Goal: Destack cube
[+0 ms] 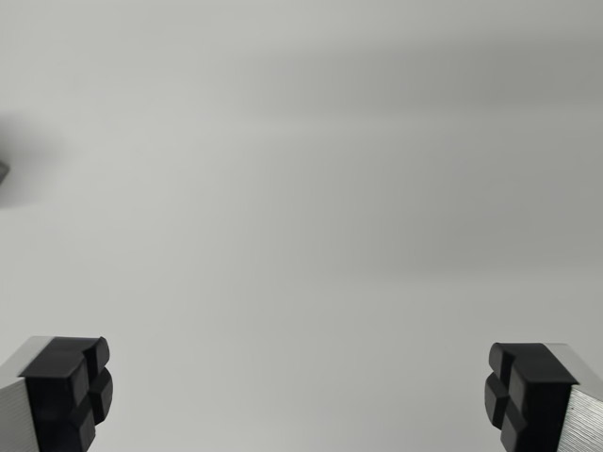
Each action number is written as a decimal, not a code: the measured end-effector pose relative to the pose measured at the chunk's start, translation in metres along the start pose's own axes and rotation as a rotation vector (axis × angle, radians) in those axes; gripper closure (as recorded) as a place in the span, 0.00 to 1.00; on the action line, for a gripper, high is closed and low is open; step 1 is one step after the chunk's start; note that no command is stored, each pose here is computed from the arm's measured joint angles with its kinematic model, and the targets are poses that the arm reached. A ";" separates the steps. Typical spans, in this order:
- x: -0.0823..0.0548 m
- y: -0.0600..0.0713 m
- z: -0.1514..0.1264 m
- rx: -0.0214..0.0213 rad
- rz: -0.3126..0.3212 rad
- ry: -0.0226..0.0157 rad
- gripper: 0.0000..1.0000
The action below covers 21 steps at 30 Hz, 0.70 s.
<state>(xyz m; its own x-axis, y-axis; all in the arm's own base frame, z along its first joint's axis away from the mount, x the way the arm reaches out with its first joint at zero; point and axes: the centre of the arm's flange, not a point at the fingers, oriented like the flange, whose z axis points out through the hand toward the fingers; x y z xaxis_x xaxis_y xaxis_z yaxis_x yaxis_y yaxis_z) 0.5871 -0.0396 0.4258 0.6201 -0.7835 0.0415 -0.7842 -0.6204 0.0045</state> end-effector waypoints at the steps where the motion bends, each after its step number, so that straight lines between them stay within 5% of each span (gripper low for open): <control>1: 0.000 0.000 0.000 0.0000 0.000 0.0000 0.00; 21: -0.001 -0.001 0.001 -0.0009 0.005 -0.0010 0.00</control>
<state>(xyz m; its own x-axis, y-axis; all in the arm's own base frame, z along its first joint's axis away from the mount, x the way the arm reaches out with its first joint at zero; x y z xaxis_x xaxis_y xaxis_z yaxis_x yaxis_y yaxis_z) 0.5873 -0.0380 0.4250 0.6160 -0.7867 0.0405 -0.7874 -0.6164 0.0052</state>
